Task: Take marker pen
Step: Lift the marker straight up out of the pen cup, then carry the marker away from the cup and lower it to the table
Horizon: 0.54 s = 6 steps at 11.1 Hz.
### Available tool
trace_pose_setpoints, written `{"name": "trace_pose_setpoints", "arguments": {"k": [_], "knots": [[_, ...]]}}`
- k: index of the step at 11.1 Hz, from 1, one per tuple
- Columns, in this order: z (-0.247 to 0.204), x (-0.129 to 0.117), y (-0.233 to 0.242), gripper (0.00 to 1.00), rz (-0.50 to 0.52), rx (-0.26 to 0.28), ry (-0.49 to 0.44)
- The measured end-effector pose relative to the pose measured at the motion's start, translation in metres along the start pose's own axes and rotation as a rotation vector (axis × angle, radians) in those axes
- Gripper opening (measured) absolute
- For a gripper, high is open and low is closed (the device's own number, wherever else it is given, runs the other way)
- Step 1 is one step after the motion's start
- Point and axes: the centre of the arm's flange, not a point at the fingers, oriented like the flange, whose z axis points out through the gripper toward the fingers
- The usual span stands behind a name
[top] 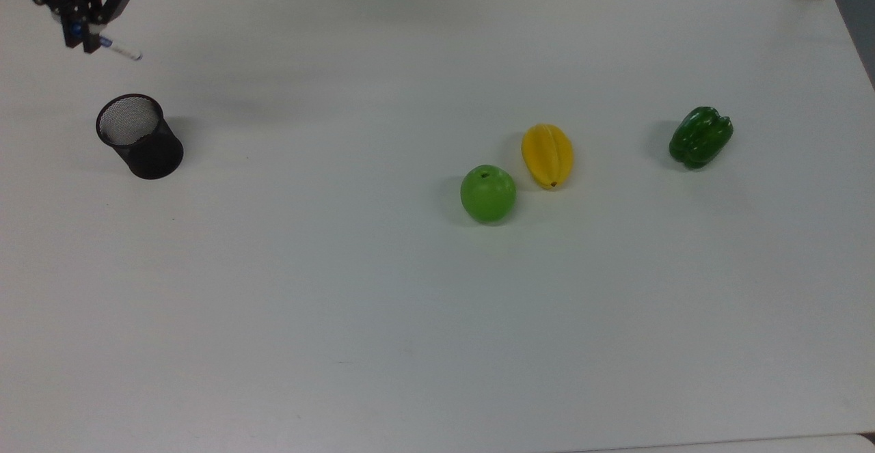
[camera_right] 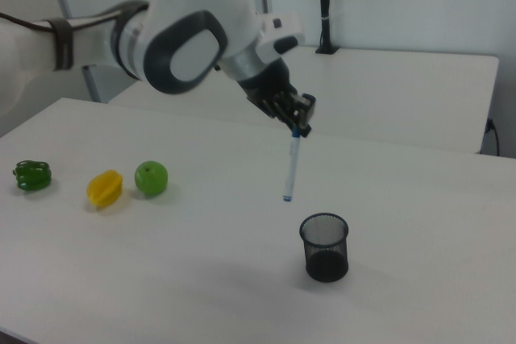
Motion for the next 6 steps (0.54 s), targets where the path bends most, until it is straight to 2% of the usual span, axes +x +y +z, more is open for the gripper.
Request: {"name": "trace_pose_setpoints", "arguments": {"k": [3,6], "knots": [[-0.041,-0.006,-0.035,0.18,-0.024,0.108,-0.088],[-0.059,-0.017,-0.091,0.18,-0.080,0.211,-0.194]]}}
